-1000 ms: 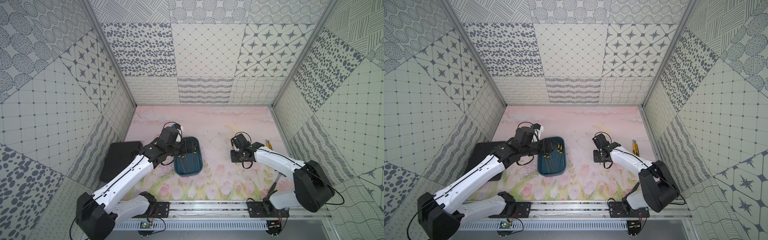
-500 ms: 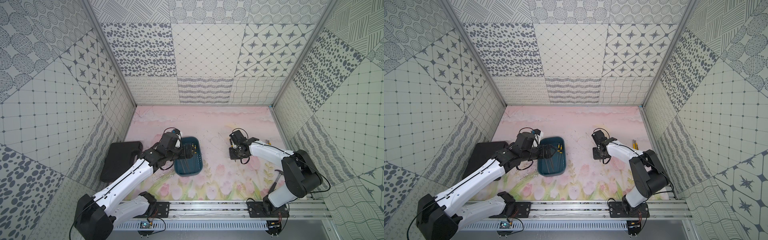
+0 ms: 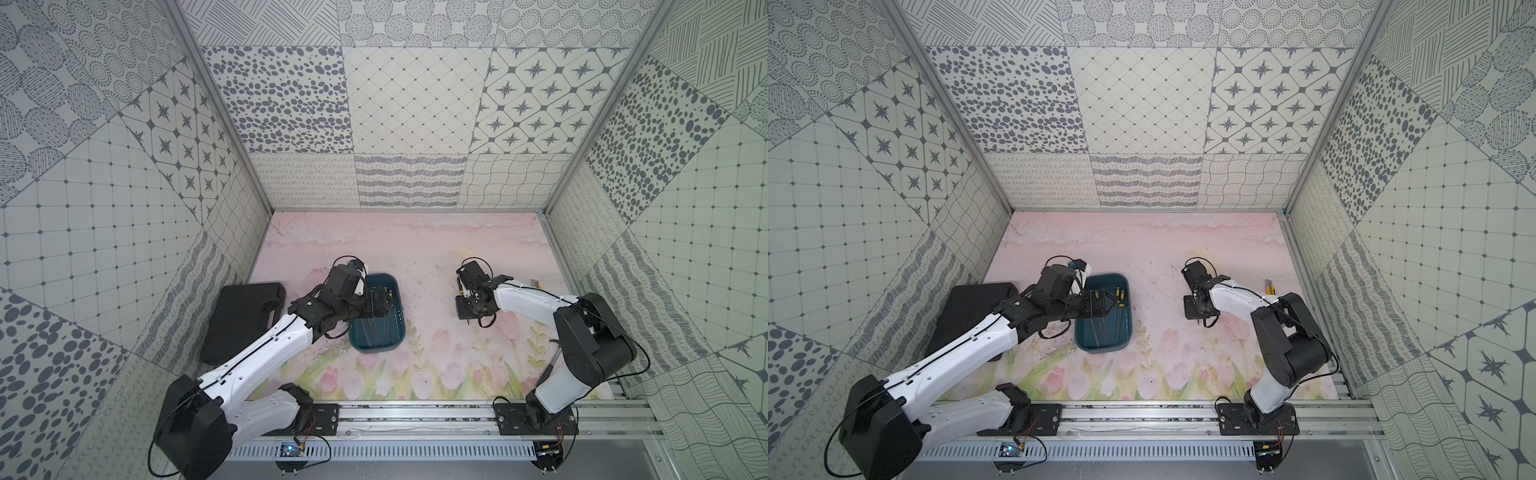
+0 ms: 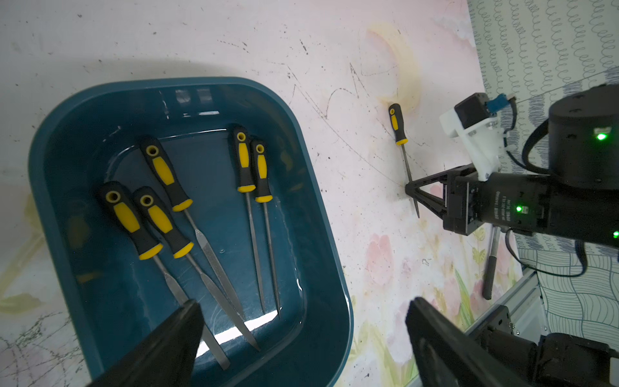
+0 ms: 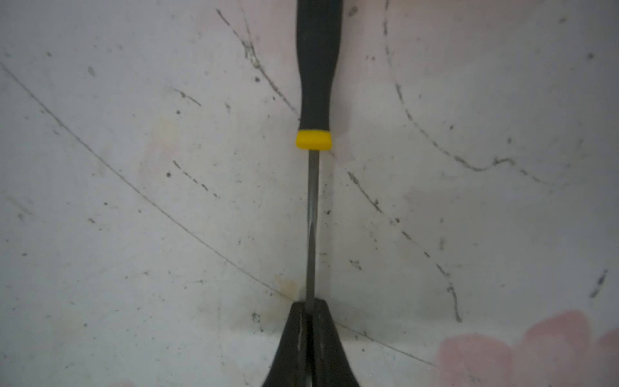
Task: Take the file tool out of the storage box
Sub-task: Place the file tool at the center of the board.
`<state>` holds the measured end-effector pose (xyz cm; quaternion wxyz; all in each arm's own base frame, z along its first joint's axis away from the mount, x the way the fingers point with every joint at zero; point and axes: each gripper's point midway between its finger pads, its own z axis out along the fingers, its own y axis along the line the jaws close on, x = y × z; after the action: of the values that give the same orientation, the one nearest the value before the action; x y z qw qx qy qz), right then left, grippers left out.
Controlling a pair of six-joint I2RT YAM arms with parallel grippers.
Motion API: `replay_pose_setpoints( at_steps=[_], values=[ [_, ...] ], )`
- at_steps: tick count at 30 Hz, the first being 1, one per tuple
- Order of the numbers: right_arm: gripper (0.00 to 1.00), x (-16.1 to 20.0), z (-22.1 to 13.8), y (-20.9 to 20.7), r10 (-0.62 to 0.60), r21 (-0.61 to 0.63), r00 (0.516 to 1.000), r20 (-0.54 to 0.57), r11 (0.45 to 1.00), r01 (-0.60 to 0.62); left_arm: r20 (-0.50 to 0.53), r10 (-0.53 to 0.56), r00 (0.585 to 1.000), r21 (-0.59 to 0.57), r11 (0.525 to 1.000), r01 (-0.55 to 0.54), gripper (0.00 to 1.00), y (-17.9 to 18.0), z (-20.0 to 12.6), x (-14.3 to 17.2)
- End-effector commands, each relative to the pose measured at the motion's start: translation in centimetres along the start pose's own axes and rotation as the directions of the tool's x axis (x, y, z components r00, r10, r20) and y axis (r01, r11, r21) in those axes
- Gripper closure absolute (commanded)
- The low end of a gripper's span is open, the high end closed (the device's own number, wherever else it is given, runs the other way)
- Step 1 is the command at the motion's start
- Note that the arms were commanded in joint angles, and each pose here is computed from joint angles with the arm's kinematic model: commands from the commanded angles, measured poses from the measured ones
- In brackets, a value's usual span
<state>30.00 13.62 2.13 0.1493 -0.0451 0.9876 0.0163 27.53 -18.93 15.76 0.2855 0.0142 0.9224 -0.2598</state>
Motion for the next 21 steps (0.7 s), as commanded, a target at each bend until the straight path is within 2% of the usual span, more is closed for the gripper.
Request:
replay_pose_setpoints(
  at_steps=[1, 5, 7, 10, 16, 21],
  values=[
    [0.92, 0.7, 1.2, 0.0, 0.01, -0.006, 1.0, -0.02, 1.0, -0.01, 0.011, 0.019, 1.0, 0.002, 1.0, -0.019, 0.01, 0.0, 0.8, -0.3],
    [0.84, 0.8, 1.0, -0.1, 0.016, -0.004, 1.0, -0.016, 1.0, -0.016, -0.031, -0.012, 0.999, -0.056, 0.998, 0.01, 0.06, 1.1, 1.7, 0.3],
    [0.72, 0.8, 0.5, -0.3, 0.021, -0.003, 1.0, -0.003, 1.0, -0.021, -0.057, -0.024, 0.998, -0.094, 0.995, 0.019, 0.09, 1.8, 2.5, 0.5],
    [0.6, 0.7, -0.6, -0.1, 0.016, -0.016, 1.0, 0.015, 1.0, -0.016, -0.084, -0.025, 0.996, -0.144, 0.989, 0.013, 0.12, 2.4, 3.5, 0.4],
    [0.37, -0.6, -4.9, 1.5, -0.029, -0.07, 0.986, 0.166, 0.997, 0.042, -0.104, -0.008, 0.994, -0.258, 0.966, -0.019, 0.21, 4.0, 5.6, -1.4],
    [0.22, -1.4, -9.3, 4.4, -0.044, -0.186, 0.95, 0.31, 0.977, 0.107, -0.159, -0.04, 0.987, -0.319, 0.948, -0.013, 0.26, 5.3, 7.3, -2.0]
  ],
)
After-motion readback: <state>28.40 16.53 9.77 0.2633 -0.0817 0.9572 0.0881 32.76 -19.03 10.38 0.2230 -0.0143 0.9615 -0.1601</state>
